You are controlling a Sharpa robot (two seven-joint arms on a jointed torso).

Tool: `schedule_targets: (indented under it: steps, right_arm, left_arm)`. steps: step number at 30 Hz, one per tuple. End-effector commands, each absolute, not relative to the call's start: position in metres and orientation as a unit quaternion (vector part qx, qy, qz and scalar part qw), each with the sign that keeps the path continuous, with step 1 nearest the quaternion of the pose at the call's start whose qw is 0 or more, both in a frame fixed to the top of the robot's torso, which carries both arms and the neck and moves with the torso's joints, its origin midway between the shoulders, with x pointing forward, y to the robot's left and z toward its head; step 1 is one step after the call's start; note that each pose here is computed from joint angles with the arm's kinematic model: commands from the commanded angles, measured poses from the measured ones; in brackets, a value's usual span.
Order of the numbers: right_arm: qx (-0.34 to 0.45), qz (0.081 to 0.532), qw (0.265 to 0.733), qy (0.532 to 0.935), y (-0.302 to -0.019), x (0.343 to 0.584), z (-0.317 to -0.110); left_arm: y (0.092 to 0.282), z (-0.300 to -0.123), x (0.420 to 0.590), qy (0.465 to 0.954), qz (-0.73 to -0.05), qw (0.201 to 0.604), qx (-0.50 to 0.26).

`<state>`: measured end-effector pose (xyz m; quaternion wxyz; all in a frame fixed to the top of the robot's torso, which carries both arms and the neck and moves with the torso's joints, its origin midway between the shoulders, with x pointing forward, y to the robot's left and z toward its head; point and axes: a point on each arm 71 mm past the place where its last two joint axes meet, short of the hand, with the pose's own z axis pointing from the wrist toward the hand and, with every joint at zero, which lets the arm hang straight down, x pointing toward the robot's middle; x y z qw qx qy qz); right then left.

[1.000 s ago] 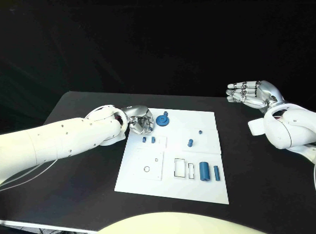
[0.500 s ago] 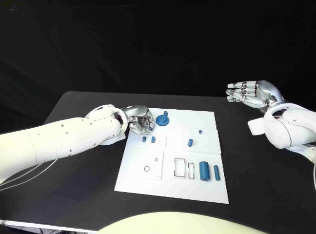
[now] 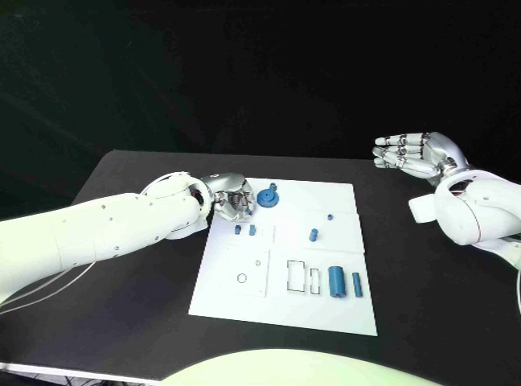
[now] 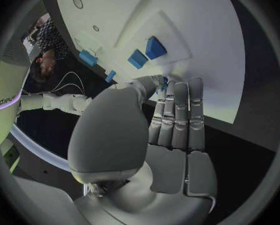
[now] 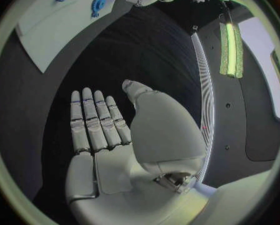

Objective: Assemble the parts on the task board

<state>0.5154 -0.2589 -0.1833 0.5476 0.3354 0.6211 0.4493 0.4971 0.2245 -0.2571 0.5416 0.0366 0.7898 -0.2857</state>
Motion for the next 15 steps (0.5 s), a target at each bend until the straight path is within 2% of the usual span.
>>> schedule_targets:
  steps: [1, 15]
  right_arm:
    - [0.329, 0.455, 0.547, 0.621, -0.2574, 0.5148, -0.1827]
    - [0.329, 0.455, 0.546, 0.621, -0.2574, 0.5145, -0.1826]
  left_arm:
    - [0.2196, -0.2581, 0.4951, 0.791, -0.292, 0.536, 0.045]
    - [0.2184, -0.2587, 0.4942, 0.795, -0.292, 0.530, 0.048]
